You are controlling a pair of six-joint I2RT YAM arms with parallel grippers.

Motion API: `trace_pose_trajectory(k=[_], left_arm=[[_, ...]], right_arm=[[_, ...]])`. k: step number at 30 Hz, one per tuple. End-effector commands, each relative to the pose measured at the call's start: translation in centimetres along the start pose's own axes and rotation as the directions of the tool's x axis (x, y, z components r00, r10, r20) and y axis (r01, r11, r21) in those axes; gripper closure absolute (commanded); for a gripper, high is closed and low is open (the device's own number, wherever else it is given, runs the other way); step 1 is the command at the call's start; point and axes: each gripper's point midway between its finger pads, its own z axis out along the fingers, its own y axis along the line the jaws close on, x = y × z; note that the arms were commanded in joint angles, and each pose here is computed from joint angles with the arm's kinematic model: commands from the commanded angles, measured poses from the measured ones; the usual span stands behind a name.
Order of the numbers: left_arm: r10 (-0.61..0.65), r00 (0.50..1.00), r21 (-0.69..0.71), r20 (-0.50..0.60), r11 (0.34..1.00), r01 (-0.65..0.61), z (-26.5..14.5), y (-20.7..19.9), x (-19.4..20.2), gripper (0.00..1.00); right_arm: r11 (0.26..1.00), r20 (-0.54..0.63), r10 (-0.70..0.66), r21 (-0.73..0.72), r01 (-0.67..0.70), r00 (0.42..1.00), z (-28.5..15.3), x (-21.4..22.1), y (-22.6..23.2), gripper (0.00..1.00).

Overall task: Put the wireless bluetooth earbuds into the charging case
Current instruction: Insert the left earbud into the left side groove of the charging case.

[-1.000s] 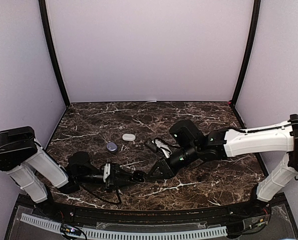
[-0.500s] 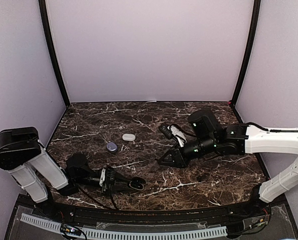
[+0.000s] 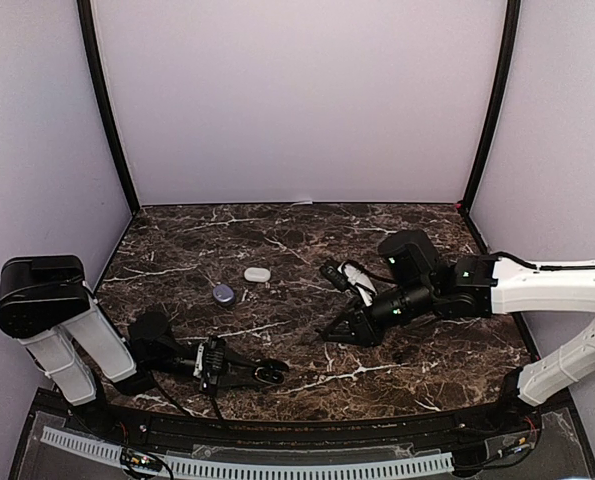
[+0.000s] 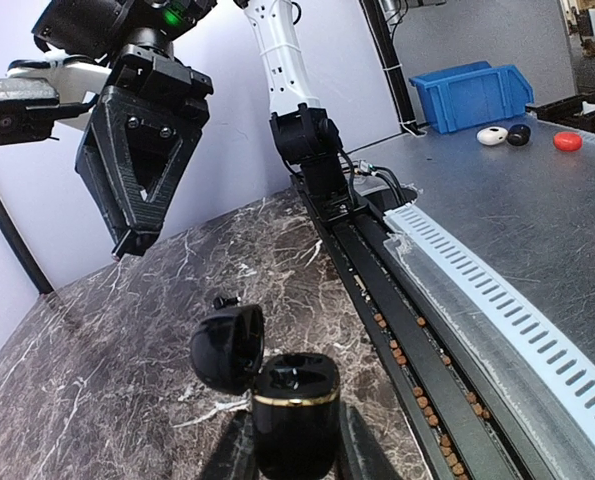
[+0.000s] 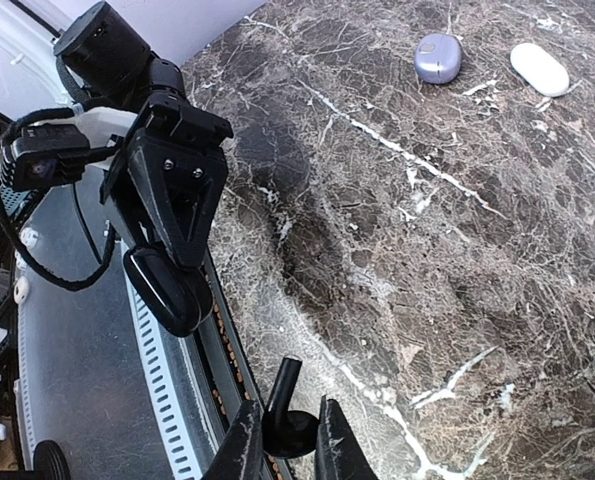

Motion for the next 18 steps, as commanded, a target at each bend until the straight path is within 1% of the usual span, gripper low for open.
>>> trace_pose_trajectory(k=[1,6,10,13,15,18], left_arm=[[0.053,0.998,-0.009,-0.013,0.999,-0.053,0.4,0.1,0.1,0.9],[0.061,0.998,-0.027,-0.032,0.998,-0.062,0.6,0.3,0.4,0.91],[0.001,0.997,-0.099,-0.079,0.995,-0.009,0.9,2.0,1.2,0.91],[-0.039,0.989,-0.141,-0.14,0.99,0.019,1.2,3.1,2.2,0.92],[-0.047,0.984,-0.17,-0.174,0.985,0.017,1.2,3.8,2.8,0.92],[-0.045,0.979,-0.194,-0.199,0.981,0.006,1.1,4.2,3.2,0.92]], right_arm=[[0.999,0.021,-0.03,-0.039,0.031,0.999,0.2,-0.4,0.5,0.91],[0.998,0.014,-0.027,-0.061,0.028,1.0,0.4,-0.3,0.8,0.91],[0.996,0.008,-0.017,-0.084,0.017,1.0,0.6,-0.1,1.1,0.91],[0.993,-0.007,0.011,-0.12,-0.012,1.0,0.9,0.2,1.5,0.9],[0.99,-0.019,0.038,-0.138,-0.04,0.999,1.3,0.4,1.6,0.9],[0.982,-0.053,0.085,-0.162,-0.092,0.995,2.0,0.9,1.7,0.9]])
